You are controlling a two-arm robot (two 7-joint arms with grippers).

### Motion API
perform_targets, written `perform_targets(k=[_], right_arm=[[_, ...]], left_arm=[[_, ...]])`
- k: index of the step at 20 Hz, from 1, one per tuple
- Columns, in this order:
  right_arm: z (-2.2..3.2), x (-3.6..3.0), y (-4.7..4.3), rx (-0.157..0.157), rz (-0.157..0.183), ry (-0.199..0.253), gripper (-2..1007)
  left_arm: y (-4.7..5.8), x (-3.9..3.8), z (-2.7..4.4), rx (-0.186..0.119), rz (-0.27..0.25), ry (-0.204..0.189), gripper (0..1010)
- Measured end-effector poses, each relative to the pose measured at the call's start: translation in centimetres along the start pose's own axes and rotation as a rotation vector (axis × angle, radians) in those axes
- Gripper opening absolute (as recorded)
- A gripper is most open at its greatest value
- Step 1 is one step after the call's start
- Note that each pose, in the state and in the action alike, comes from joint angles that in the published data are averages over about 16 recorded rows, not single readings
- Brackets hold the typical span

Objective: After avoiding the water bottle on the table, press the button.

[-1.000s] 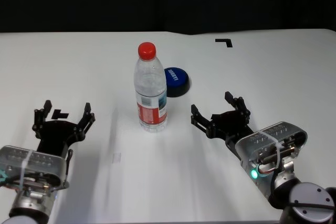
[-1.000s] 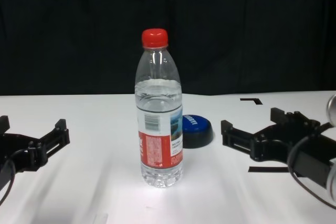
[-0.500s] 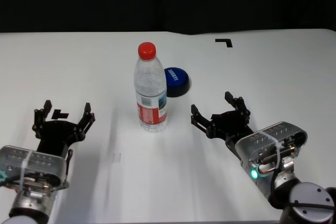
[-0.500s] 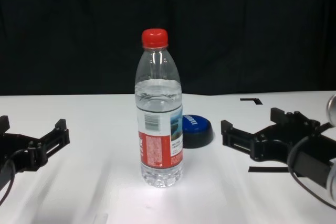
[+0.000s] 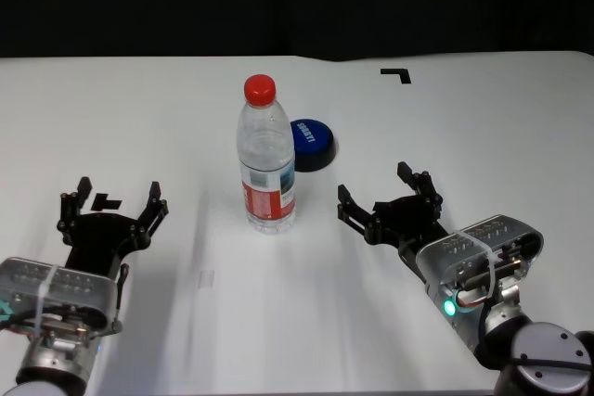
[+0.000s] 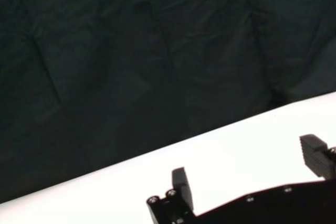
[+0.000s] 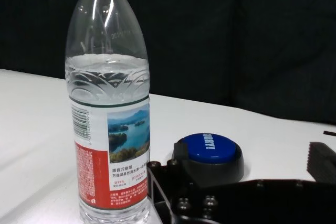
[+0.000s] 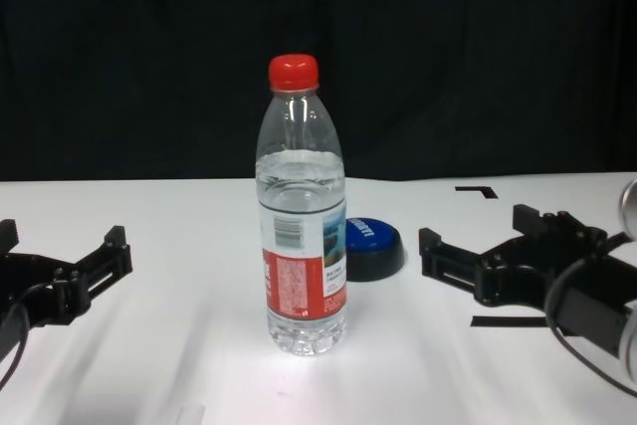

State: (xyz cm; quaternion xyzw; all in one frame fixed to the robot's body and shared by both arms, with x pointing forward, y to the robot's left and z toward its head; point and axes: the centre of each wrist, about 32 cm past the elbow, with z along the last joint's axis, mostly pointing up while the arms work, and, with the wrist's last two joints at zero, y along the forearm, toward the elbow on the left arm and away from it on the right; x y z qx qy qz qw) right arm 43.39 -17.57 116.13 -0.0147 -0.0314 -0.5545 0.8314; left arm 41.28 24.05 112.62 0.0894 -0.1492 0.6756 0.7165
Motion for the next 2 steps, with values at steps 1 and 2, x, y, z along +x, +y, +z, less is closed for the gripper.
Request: perform_targets(k=[1,2], right_arm=[[0.0,0.0,0.0,0.0,0.0,0.0,1002],[0.0,0.0,0.0,0.0,0.0,0.0,1002]], left_arm=[[0.0,0.0,0.0,0.0,0.0,0.0,1003],[0.0,0.0,0.0,0.0,0.0,0.0,1003]])
